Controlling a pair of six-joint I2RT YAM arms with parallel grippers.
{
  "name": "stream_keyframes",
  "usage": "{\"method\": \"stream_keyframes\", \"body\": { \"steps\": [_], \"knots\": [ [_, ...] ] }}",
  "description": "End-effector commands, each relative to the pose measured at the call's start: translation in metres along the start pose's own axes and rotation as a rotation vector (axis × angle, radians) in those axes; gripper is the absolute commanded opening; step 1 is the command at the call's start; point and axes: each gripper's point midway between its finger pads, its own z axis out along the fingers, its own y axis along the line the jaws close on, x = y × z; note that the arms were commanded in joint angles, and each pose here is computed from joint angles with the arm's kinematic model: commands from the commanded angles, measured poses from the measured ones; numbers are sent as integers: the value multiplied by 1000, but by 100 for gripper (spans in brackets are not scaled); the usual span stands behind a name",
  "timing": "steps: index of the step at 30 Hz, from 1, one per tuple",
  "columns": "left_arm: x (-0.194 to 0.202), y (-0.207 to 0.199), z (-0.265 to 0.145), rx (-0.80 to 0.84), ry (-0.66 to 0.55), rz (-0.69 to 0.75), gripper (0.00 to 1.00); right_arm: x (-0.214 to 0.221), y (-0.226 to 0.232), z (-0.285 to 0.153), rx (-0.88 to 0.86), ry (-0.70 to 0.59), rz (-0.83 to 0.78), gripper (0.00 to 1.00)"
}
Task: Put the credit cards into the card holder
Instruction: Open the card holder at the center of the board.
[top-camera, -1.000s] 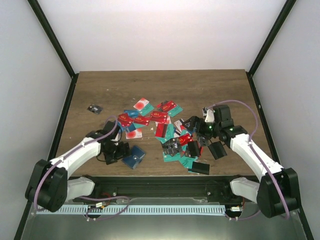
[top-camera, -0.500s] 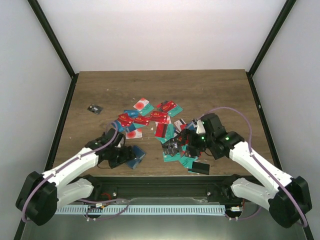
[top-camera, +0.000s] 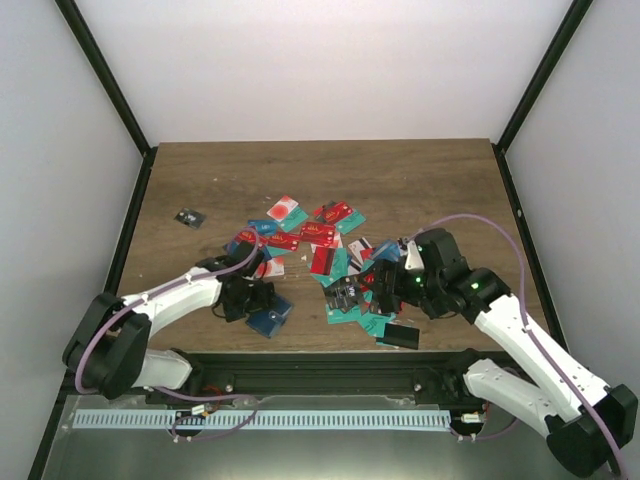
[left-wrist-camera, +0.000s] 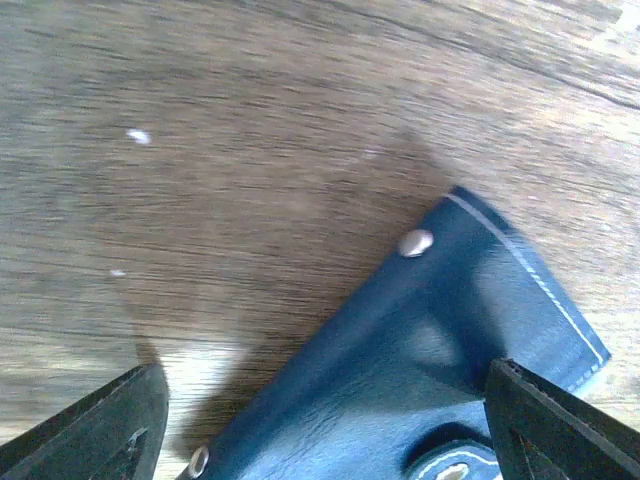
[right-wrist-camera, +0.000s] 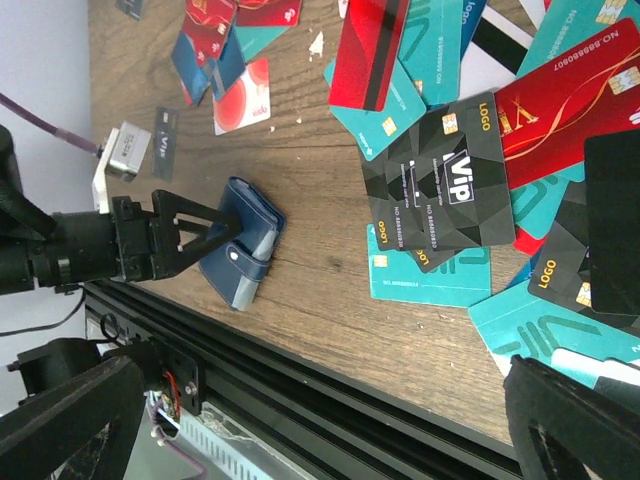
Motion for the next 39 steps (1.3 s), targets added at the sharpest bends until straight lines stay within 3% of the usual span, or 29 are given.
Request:
{"method": "stream_keyframes", "body": {
  "steps": [1, 9, 13, 19, 22, 27, 31, 39],
  "knots": [
    [20, -20, 8, 54, 92, 43, 89, -1, 8, 5, -19, 34, -48, 100],
    [78, -49, 4, 95, 158, 18, 89, 0, 6, 24, -46, 67, -57, 100],
    [87, -73, -7, 150, 110, 36, 88, 7, 2, 31, -69, 90, -66, 100],
    [83, -53, -27, 110, 27, 8, 85, 16, -6, 35, -51, 131, -77, 100],
    [84, -45, -37, 175, -14, -26, 81, 20, -12, 34, -43, 120, -80, 100],
    [85, -32, -38, 323, -65, -124, 66, 30, -22, 36, -37, 128, -40, 100],
    [86, -32, -32, 427, -77, -182, 62, 33, -25, 35, -31, 130, -43, 100],
    [87, -33, -7, 448, -69, -183, 55, 33, -23, 32, -37, 129, -31, 100]
  ]
}}
